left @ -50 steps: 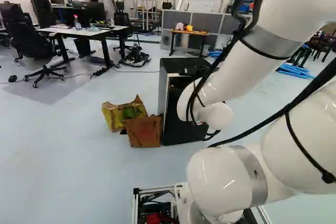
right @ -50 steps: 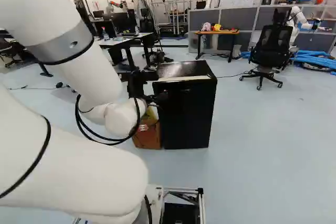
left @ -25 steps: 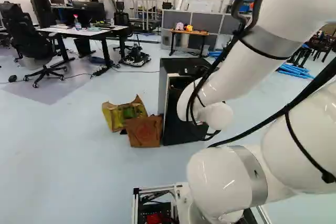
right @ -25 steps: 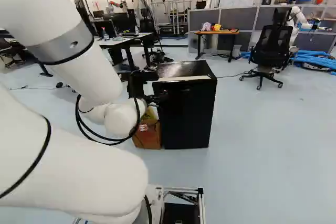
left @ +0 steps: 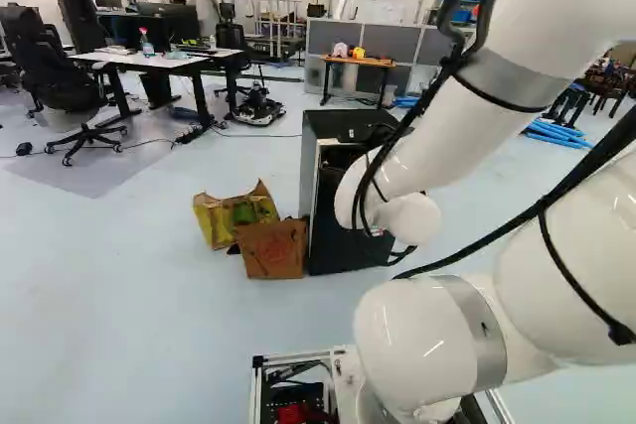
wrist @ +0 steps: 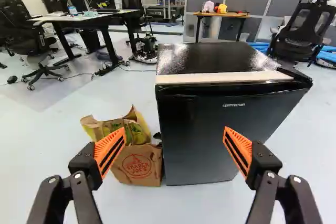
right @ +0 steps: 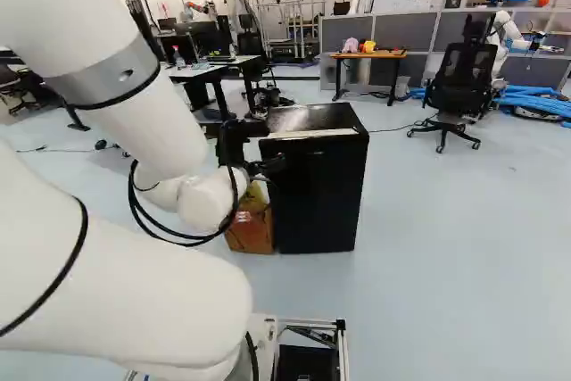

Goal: Grab a drink from the fridge

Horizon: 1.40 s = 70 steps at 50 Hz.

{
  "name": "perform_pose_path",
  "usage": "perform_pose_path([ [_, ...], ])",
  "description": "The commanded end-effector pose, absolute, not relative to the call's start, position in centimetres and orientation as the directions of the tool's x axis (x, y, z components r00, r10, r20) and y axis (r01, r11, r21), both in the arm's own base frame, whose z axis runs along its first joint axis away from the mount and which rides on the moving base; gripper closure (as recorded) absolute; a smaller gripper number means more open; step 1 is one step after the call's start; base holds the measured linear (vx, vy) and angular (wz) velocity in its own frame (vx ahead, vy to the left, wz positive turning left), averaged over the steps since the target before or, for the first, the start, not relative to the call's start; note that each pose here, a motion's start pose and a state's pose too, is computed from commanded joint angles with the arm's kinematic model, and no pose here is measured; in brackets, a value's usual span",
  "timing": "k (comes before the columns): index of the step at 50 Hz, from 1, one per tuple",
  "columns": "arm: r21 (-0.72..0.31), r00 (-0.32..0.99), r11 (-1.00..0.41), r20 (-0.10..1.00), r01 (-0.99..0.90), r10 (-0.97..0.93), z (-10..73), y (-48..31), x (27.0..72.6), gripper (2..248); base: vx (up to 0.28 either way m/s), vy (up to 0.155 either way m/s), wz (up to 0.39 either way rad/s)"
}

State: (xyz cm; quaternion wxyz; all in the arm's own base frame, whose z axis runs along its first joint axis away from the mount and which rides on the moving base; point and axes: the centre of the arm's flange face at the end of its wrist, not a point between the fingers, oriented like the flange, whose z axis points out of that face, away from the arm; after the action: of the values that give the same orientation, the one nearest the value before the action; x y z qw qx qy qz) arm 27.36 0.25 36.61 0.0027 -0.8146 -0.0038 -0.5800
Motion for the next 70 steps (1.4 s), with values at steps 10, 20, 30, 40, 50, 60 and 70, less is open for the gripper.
perform_pose_path([
  [10, -0.007, 0.330, -1.000, 0.944, 0.008, -0.004, 36.7, 0.6, 28.1, 3, 0.000, 0.000, 0.000],
  [20, -0.022, 0.334, -1.000, 0.942, -0.006, -0.022, 36.8, 1.1, 28.9, 3, 0.000, 0.000, 0.000],
  [30, -0.037, 0.336, -0.999, 0.941, -0.024, -0.043, 36.9, 1.5, 29.5, 3, 0.000, 0.000, 0.000],
  [40, -0.057, 0.338, -0.997, 0.938, -0.056, -0.073, 36.9, 1.9, 30.3, 3, 0.000, 0.000, 0.000],
  [50, -0.079, 0.339, -0.992, 0.934, -0.100, -0.108, 37.0, 2.1, 31.3, 3, 0.000, 0.000, 0.000],
  [60, -0.098, 0.338, -0.985, 0.931, -0.139, -0.140, 37.0, 2.3, 32.1, 3, 0.000, 0.000, 0.000],
  [70, -0.115, 0.337, -0.979, 0.927, -0.170, -0.167, 37.1, 2.7, 32.8, 3, 0.000, 0.000, 0.000],
])
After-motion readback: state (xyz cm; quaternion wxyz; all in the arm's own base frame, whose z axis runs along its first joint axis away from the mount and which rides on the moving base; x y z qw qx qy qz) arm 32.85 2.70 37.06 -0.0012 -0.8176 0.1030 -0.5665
